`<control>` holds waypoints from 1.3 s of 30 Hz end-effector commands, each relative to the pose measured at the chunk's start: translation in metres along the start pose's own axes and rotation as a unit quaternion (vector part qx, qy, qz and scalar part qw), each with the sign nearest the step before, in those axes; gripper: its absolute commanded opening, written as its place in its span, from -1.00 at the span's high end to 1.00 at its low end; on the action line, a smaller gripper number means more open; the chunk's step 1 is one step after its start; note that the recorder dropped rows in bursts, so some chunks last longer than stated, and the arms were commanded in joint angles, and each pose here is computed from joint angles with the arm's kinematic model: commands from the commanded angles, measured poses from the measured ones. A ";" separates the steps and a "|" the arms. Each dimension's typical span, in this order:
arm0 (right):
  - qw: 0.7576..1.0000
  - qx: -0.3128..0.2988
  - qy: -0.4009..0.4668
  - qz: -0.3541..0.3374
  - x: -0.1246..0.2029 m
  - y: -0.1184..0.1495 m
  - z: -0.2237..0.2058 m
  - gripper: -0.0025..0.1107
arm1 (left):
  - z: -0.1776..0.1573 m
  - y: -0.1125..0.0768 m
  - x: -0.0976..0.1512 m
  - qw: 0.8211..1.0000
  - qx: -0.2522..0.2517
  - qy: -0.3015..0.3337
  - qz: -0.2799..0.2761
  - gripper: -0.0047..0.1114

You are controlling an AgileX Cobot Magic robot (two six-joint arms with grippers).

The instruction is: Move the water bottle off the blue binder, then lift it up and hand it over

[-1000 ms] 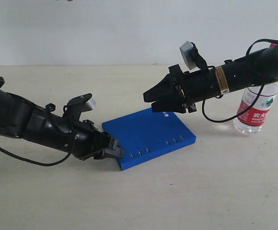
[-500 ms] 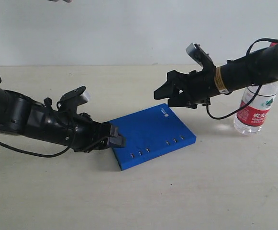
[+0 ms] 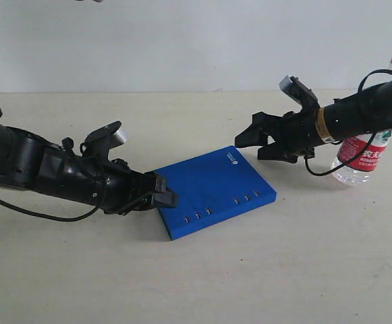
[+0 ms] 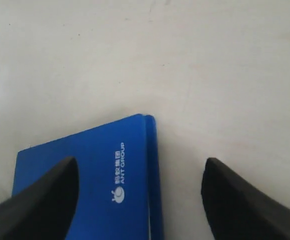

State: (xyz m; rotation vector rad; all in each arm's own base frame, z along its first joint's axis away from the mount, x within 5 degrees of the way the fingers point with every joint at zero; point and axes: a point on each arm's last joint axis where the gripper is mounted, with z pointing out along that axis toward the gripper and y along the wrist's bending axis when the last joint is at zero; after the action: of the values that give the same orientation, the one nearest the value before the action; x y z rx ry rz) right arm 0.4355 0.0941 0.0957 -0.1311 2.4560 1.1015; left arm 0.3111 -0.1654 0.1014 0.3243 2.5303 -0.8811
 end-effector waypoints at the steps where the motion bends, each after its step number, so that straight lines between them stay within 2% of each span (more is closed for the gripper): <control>1: 0.999 -0.023 0.016 0.022 0.005 -0.013 -0.002 -0.19 | -0.002 -0.003 -0.003 1.000 0.003 -0.007 -0.006 -0.15; 9: 0.988 -0.115 0.094 0.036 0.032 0.000 0.021 -0.19 | -0.002 -0.004 -0.006 1.000 0.003 -0.011 -0.004 -0.15; 16: 0.981 -0.146 0.131 0.011 0.047 0.021 0.041 -0.18 | -0.002 -0.005 -0.008 1.000 0.005 -0.014 -0.002 -0.15; 18: 0.974 -0.172 0.148 0.001 0.052 0.031 0.044 -0.05 | -0.002 -0.005 -0.008 1.000 0.008 -0.014 -0.002 -0.15; 19: 0.965 -0.202 0.165 -0.005 0.057 0.040 0.045 0.14 | -0.002 -0.005 -0.008 1.000 0.007 -0.012 0.000 -0.15; 23: 0.961 -0.214 0.175 -0.026 0.063 0.050 0.051 0.64 | -0.002 -0.006 -0.005 1.000 0.011 0.001 0.024 -0.11; 25: 0.959 -0.216 0.180 -0.031 0.065 0.054 0.054 0.77 | -0.006 -0.009 -0.006 0.999 0.015 0.006 0.047 0.11; 26: 0.958 -0.217 0.183 -0.033 0.067 0.056 0.056 0.89 | -0.010 -0.011 -0.008 0.997 0.007 0.006 0.070 0.31; 27: 0.958 -0.218 0.183 -0.034 0.067 0.057 0.056 0.95 | -0.013 -0.011 -0.009 0.997 0.001 0.004 0.079 0.38; 28: 0.957 -0.219 0.186 -0.037 0.068 0.058 0.058 0.96 | -0.021 -0.014 -0.014 0.995 -0.012 -0.009 0.095 0.49; 32: 0.956 -0.222 0.186 -0.045 0.068 0.064 0.057 0.96 | -0.053 -0.026 -0.034 0.986 -0.064 -0.068 0.136 0.45; 39: 0.956 -0.231 0.153 -0.096 0.046 0.094 0.032 0.96 | -0.089 -0.045 -0.039 0.977 -0.069 -0.114 0.165 0.39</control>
State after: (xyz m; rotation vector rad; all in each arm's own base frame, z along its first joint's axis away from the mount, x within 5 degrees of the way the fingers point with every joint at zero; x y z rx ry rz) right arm 0.3817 0.1863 0.0963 -0.6276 2.3805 1.6916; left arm 0.3078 -0.1500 0.1964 0.5323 2.2557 -0.5940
